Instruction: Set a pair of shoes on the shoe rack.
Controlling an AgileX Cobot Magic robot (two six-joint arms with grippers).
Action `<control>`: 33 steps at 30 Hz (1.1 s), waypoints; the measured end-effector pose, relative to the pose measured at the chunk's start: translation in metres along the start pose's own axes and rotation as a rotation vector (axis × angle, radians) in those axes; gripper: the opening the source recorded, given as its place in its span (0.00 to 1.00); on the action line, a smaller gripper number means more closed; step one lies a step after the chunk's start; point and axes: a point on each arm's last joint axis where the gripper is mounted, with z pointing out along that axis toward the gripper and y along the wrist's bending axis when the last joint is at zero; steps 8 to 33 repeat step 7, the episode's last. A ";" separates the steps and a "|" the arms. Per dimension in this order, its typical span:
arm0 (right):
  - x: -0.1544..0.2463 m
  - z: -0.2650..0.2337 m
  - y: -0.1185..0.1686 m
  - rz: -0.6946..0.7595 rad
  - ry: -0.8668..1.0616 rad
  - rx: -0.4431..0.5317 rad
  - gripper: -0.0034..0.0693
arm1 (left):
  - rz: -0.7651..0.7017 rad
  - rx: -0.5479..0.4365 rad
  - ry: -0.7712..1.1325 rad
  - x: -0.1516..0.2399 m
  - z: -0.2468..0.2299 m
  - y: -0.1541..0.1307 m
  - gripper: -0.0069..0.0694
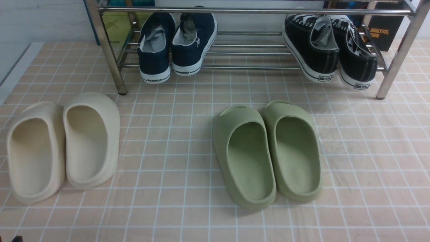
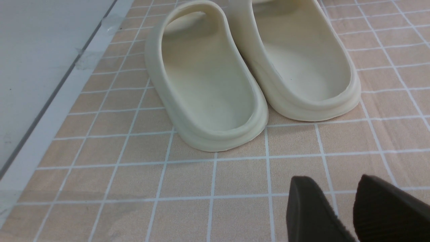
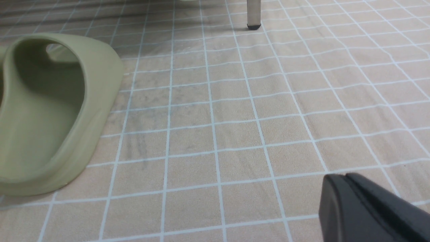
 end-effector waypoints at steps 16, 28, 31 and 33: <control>0.000 0.000 0.000 0.001 0.000 0.000 0.07 | 0.000 0.000 0.000 0.000 0.000 0.000 0.40; 0.000 0.000 0.000 0.001 0.000 0.000 0.07 | 0.000 0.000 0.000 0.000 0.000 0.000 0.40; 0.000 0.000 0.000 0.001 0.000 0.000 0.07 | 0.000 0.000 0.000 0.000 0.000 0.000 0.40; 0.000 0.000 0.000 0.001 0.000 0.000 0.07 | 0.000 0.000 0.000 0.000 0.000 0.000 0.40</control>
